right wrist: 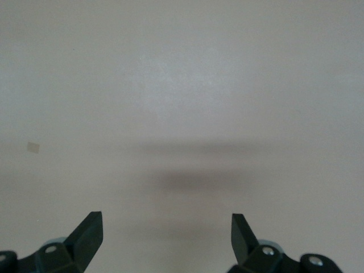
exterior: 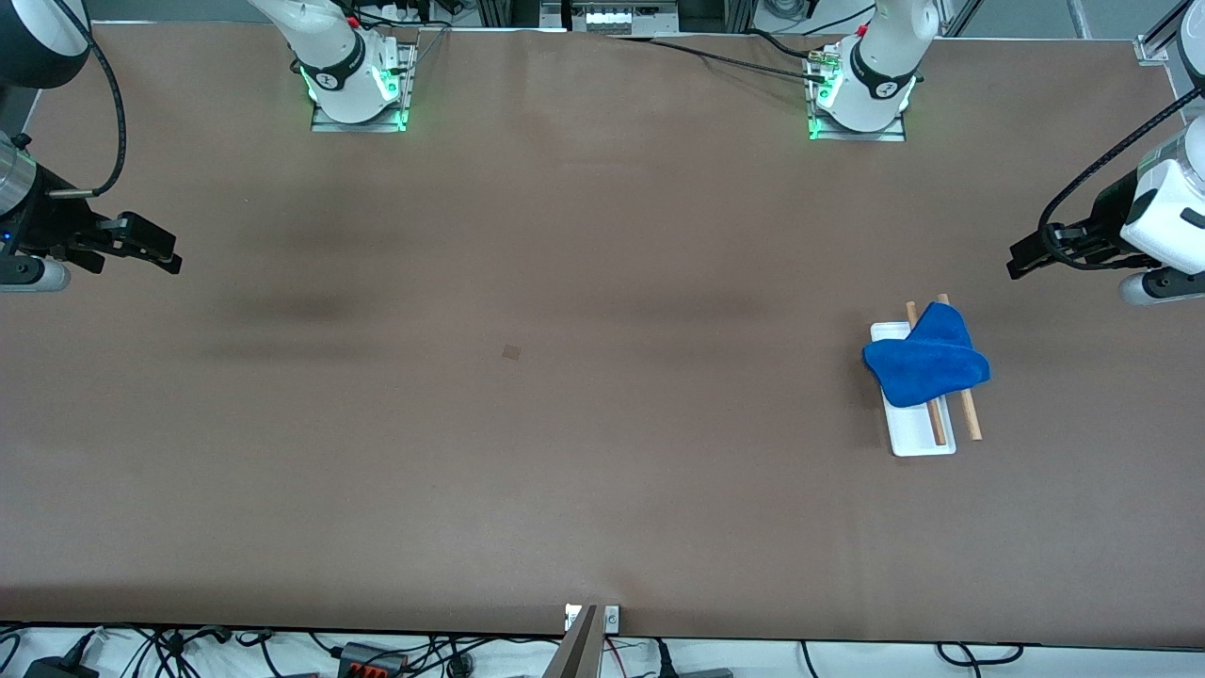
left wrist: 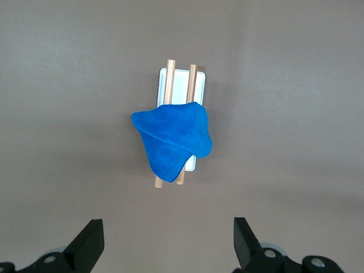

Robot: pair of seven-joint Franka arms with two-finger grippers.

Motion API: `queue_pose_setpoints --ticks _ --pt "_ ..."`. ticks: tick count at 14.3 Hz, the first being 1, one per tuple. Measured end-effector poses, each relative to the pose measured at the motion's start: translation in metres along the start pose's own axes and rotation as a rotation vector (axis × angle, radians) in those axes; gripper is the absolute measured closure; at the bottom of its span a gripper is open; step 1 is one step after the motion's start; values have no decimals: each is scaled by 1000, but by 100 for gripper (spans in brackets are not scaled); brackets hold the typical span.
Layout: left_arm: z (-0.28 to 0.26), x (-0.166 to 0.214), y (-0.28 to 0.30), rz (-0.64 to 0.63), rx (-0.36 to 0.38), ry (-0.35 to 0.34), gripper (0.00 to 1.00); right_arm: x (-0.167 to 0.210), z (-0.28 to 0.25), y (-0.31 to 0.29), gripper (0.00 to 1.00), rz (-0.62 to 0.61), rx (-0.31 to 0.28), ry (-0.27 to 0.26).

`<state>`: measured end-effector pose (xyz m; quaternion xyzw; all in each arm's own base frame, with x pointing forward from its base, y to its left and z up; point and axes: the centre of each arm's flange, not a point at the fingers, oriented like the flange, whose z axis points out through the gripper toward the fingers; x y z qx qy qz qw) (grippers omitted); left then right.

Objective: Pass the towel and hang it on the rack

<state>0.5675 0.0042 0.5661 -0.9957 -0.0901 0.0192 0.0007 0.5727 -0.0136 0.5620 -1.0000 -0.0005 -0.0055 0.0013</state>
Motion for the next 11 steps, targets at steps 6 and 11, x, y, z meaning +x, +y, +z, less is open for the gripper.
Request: queue_pose_setpoints --ticks 6,11 --pt "1 0 1 1 -2 -1 0 -2 -1 0 0 0 0 -10" --pt "1 0 1 1 -2 -1 0 -7 -6 0 0 -1 0 -18"
